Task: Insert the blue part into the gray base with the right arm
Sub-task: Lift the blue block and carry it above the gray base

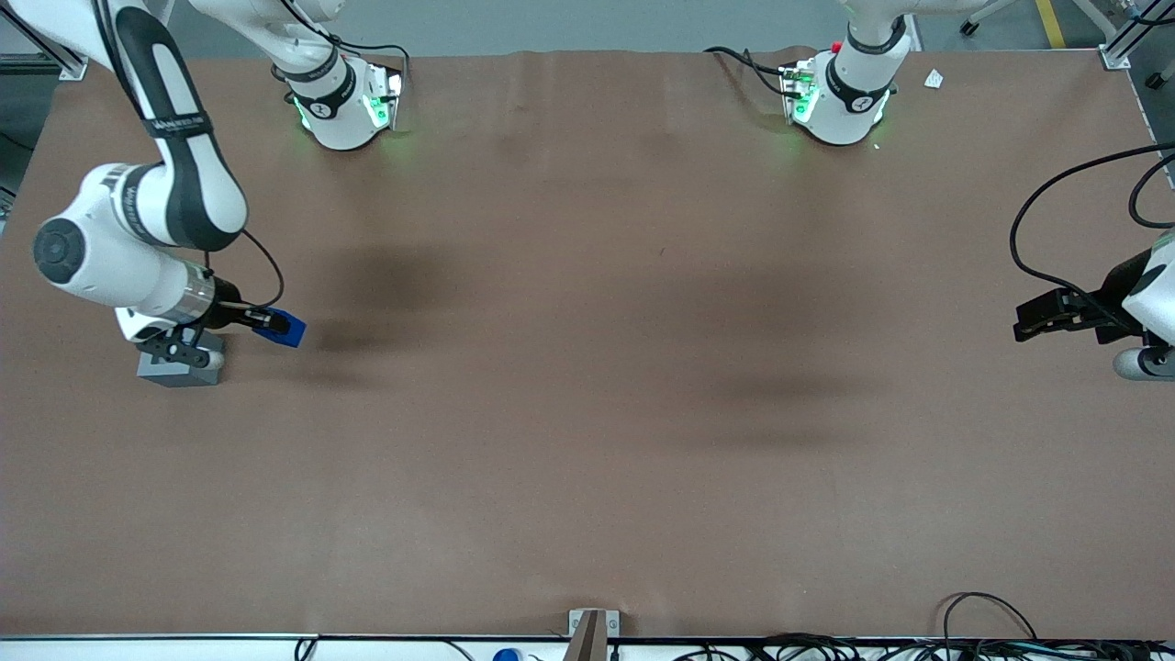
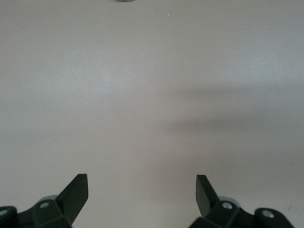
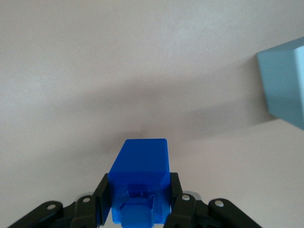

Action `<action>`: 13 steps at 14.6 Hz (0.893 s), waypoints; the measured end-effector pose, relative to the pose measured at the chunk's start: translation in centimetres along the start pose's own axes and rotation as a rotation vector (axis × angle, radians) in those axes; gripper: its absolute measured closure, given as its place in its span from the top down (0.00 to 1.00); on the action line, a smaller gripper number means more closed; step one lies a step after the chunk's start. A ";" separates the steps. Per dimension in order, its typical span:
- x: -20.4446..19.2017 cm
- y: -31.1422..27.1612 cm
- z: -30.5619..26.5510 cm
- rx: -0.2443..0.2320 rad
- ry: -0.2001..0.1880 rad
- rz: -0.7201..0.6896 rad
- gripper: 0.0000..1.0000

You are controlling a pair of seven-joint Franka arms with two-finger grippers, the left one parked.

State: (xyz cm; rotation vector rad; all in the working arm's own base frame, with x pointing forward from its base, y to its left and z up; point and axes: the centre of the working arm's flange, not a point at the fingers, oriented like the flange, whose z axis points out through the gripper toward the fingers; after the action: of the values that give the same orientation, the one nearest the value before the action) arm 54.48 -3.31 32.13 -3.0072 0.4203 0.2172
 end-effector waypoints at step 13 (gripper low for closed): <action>0.4 4.8 -15.6 -0.081 0.042 -0.098 0.51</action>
State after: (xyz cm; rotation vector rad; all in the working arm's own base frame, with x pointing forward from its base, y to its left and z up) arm 55.49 -9.86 47.06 -3.1072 0.2730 0.1674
